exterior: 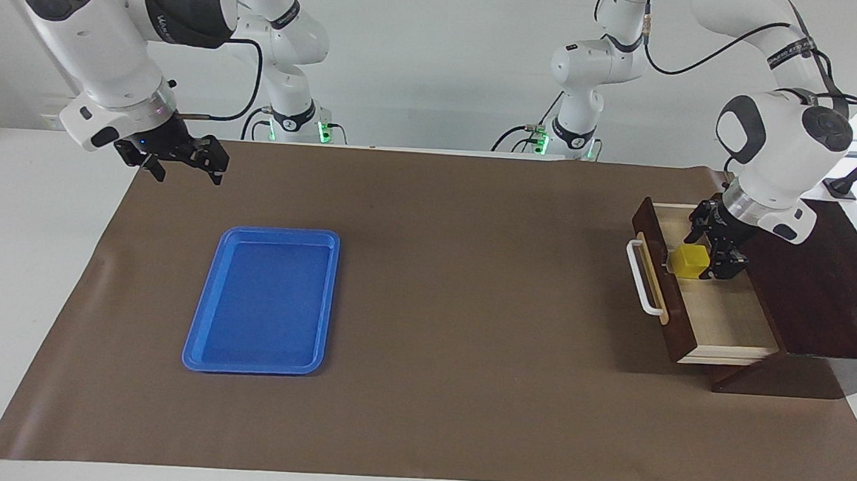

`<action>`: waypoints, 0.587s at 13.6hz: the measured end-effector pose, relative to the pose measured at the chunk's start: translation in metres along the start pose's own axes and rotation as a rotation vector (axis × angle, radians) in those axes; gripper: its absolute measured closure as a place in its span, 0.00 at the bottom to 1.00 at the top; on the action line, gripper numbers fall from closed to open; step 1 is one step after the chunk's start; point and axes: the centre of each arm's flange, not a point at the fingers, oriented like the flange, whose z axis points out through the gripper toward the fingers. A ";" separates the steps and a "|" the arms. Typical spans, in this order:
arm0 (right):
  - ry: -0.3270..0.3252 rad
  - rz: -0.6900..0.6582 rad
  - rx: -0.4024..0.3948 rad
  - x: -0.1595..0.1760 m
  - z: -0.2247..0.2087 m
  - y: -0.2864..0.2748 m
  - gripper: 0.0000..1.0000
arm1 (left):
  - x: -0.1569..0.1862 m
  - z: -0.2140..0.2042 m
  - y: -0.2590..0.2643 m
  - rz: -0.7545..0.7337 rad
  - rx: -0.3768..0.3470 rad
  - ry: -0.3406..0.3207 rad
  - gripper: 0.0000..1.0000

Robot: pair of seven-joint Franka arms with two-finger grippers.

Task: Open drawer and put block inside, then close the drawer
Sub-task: 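Push the drawer shut with the left gripper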

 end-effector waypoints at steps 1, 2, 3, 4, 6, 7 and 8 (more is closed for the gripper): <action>0.002 0.005 0.001 0.000 0.000 0.001 0.00 | -0.022 -0.003 0.002 0.027 -0.003 -0.003 0.00; 0.003 0.010 0.002 0.000 -0.001 0.001 0.00 | -0.042 0.000 0.002 0.048 0.002 -0.005 0.00; 0.004 0.014 0.002 0.000 -0.001 0.000 0.00 | -0.058 0.007 0.002 0.067 0.014 -0.007 0.00; 0.008 0.018 0.002 0.001 -0.001 0.000 0.00 | -0.071 0.018 0.001 0.082 0.031 -0.008 0.00; 0.021 0.020 0.002 0.002 -0.003 0.000 0.00 | -0.077 0.044 0.000 0.087 0.048 -0.005 0.00; 0.021 0.018 0.002 0.002 -0.003 -0.001 0.00 | -0.072 0.055 -0.001 0.081 0.050 -0.002 0.00; 0.021 0.017 0.001 0.002 -0.003 -0.002 0.00 | -0.066 0.065 -0.002 0.075 0.050 0.007 0.00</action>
